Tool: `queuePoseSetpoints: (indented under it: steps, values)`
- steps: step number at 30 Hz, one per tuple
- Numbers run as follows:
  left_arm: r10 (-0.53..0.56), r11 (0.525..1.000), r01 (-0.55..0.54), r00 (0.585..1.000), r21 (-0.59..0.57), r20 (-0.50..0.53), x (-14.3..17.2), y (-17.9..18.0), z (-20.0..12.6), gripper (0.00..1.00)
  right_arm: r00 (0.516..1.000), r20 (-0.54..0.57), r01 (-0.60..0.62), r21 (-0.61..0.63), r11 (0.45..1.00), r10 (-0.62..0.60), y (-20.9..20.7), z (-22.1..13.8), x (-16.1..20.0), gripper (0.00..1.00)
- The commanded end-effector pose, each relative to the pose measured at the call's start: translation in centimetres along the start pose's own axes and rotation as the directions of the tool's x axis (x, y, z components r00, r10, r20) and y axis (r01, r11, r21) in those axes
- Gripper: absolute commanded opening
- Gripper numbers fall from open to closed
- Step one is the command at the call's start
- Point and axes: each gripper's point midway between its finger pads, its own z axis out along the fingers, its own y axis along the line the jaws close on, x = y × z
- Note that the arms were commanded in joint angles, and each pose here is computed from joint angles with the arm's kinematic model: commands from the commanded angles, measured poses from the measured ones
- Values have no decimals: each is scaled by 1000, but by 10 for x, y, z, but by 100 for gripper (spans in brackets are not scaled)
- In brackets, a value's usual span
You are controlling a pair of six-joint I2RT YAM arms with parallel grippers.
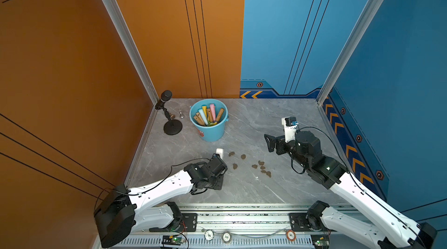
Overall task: Brush the soil off the hand trowel and place it into the bucket
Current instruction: Place the brush at the center of the board.
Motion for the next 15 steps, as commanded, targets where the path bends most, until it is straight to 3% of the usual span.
queuePoseSetpoints:
  steps: [1,7,15]
  values:
    - [-17,999,19,999,48,-42,0,-12,12,1,999,5,-35,80,996,34,-18,-11,8,100]
    - [-3,999,8,990,36,-140,9,-13,31,5,999,21,-40,101,994,38,-28,-21,16,100]
    - [3,999,3,988,35,-155,5,-15,34,41,999,24,-46,149,988,43,-40,-24,24,100]
